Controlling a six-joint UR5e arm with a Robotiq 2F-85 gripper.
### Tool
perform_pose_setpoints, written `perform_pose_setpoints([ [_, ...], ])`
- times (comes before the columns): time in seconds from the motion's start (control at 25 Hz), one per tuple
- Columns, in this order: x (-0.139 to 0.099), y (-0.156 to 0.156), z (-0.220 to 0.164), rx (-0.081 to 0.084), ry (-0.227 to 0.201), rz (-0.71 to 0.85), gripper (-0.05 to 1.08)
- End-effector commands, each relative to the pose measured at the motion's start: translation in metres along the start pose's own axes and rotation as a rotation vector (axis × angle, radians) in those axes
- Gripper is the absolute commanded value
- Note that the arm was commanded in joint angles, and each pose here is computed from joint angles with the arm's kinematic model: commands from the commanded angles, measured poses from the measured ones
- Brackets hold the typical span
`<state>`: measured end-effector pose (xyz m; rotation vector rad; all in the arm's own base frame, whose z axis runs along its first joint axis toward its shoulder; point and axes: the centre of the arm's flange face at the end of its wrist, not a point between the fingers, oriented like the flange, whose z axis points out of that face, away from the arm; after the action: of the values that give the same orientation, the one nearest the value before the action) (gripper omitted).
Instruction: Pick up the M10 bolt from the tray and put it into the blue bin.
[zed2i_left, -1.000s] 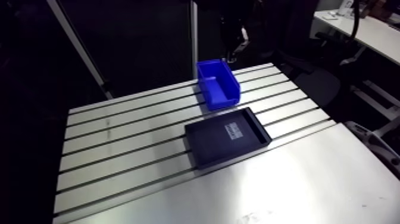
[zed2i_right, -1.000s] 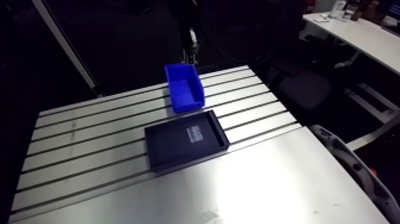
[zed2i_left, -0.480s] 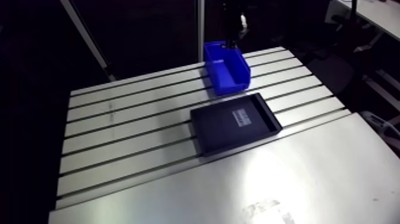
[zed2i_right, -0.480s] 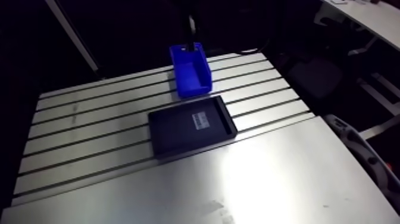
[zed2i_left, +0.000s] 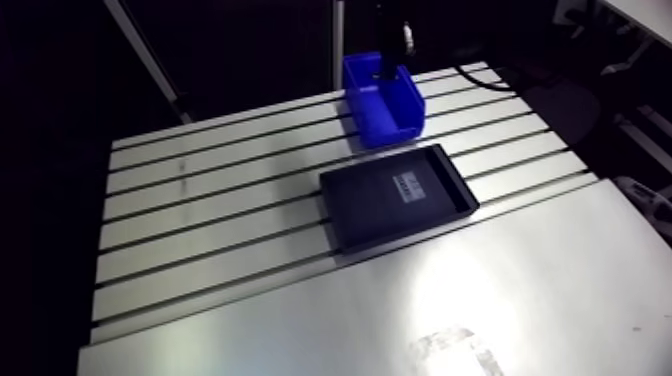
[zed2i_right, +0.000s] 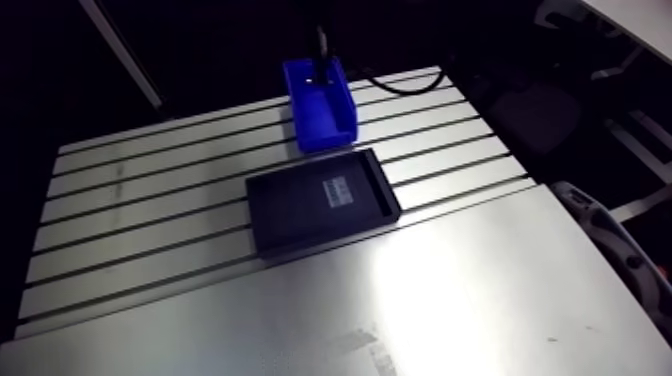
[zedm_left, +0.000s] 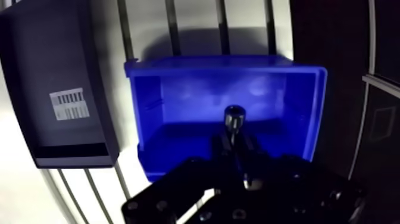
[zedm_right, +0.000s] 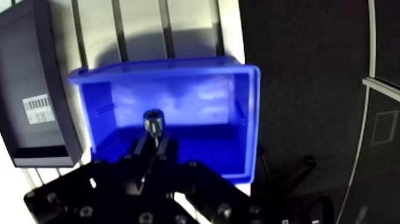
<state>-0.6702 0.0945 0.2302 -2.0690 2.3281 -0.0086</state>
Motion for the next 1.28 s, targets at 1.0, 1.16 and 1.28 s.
perform_pose_setpoints([
  [1.0,0.0,-0.002,0.049,0.026,-0.032,0.037,1.03],
  [1.16,0.003,-0.003,0.051,0.029,-0.032,0.032,1.02],
  [1.28,0.003,-0.003,0.051,0.029,-0.032,0.032,1.0],
])
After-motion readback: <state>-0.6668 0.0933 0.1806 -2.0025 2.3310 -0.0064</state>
